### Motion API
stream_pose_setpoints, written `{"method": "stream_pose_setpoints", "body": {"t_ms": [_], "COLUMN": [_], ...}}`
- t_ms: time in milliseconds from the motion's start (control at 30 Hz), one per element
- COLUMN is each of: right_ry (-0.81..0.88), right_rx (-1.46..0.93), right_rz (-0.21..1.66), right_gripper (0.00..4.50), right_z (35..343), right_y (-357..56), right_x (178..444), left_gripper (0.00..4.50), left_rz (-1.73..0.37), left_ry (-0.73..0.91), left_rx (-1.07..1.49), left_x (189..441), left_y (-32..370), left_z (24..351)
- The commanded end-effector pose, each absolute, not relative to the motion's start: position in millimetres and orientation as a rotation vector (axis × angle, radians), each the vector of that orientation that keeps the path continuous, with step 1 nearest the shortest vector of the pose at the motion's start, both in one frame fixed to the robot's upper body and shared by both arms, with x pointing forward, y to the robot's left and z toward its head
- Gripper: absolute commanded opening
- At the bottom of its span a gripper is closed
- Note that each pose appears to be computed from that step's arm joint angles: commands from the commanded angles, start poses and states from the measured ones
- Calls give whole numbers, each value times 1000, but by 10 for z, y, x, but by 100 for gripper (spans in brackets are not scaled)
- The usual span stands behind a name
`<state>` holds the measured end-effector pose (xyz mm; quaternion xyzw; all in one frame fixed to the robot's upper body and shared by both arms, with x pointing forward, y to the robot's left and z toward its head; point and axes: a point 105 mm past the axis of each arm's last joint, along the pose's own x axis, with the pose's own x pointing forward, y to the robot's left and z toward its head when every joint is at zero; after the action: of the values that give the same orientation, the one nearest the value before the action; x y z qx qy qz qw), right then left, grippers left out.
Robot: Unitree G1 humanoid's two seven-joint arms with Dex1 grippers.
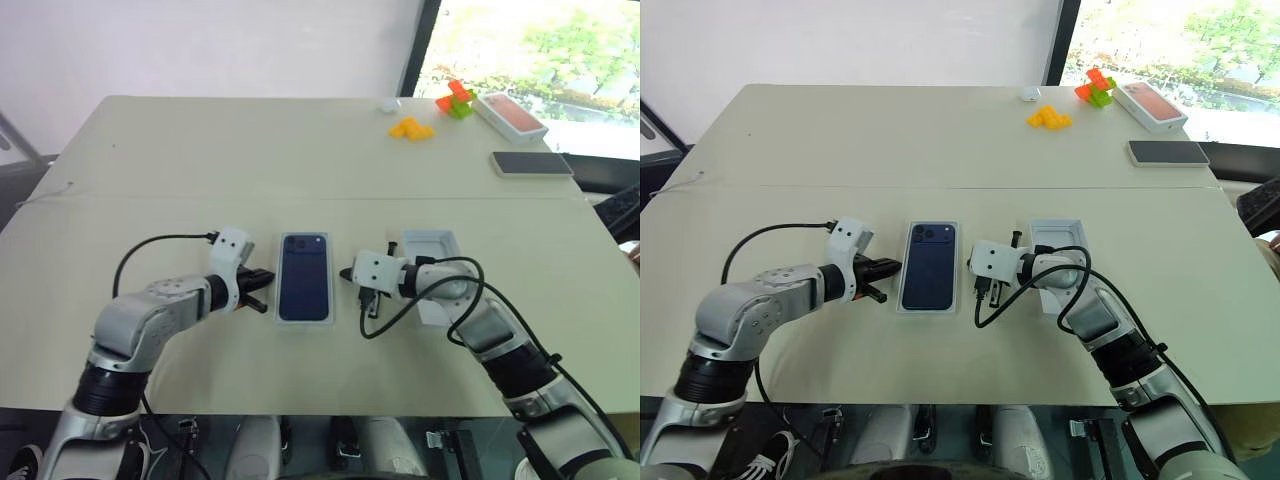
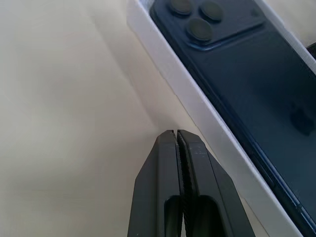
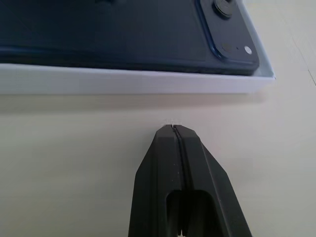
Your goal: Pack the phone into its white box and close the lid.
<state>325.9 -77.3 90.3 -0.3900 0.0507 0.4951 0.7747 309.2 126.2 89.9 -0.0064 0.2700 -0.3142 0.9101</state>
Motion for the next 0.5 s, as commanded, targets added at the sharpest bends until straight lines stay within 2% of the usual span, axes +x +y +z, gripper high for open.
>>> {"method": "stream_pose_setpoints", "body": {"t_ms": [33,500], "right_ry": [67,136], "right_rx": [-823,-867], "right_rz": [1099,1014], "right_gripper": [0,0], "right_z": [1009,1057], "right_y": [-687,-1102], "right_x": [3181,3244], "left_gripper": [14,14], "left_rz": [-732,-830], "left_ry": [646,595], "left_rx": [-6,-40], "left_x": [2979,3111], "left_y": [1050,651], "left_z": [693,803]}}
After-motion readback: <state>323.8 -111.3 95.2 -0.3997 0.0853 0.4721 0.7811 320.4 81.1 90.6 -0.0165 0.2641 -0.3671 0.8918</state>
